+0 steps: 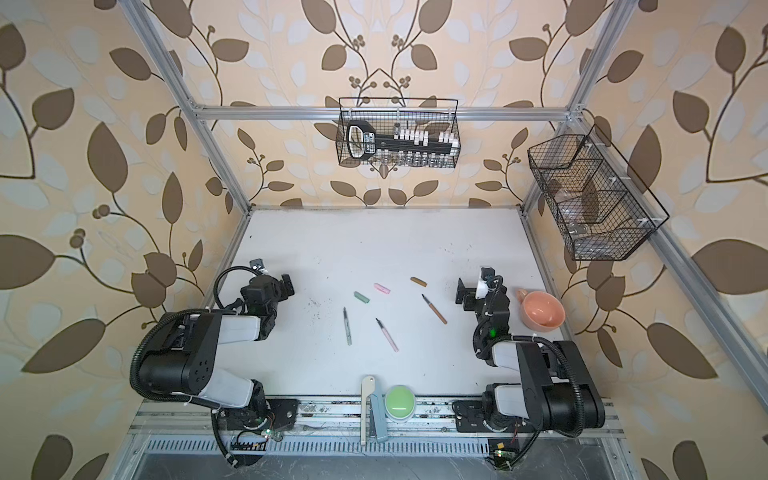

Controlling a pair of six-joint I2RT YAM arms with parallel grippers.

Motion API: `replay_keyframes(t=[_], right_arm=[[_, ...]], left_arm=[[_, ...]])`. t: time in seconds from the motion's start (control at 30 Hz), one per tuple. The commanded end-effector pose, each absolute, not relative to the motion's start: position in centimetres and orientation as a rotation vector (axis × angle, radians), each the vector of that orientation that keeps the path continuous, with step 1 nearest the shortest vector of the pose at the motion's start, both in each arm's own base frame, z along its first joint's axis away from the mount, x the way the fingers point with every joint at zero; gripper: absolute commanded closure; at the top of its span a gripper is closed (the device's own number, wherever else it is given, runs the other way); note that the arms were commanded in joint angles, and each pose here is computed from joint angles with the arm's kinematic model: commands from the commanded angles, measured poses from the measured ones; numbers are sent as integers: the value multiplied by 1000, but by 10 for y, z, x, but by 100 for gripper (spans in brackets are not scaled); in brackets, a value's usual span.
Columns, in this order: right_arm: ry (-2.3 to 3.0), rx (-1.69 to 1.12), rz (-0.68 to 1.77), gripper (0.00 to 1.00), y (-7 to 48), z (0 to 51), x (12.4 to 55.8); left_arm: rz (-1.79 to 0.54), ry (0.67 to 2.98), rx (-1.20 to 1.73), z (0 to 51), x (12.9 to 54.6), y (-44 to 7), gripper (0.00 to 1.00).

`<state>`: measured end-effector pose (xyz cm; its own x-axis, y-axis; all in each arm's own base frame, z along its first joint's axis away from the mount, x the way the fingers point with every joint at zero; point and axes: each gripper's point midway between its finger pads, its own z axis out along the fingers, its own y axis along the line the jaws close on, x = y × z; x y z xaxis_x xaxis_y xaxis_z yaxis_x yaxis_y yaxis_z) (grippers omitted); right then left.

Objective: Insert the pens into the pen caps
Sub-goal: 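Move both grippers forward over the pens and caps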

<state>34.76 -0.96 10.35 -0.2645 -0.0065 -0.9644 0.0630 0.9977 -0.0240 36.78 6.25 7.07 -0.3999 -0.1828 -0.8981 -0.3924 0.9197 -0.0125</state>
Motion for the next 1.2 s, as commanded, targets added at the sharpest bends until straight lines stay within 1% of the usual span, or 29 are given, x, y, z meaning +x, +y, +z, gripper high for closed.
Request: replay_keyframes(t=[0.0, 1.17], right_arm=[[1795, 27, -68, 0, -8, 117, 355], [1799, 28, -69, 0, -8, 117, 355]], left_arm=[[226, 1947, -415, 81, 372, 61, 1], [227, 1949, -414, 82, 372, 61, 1]])
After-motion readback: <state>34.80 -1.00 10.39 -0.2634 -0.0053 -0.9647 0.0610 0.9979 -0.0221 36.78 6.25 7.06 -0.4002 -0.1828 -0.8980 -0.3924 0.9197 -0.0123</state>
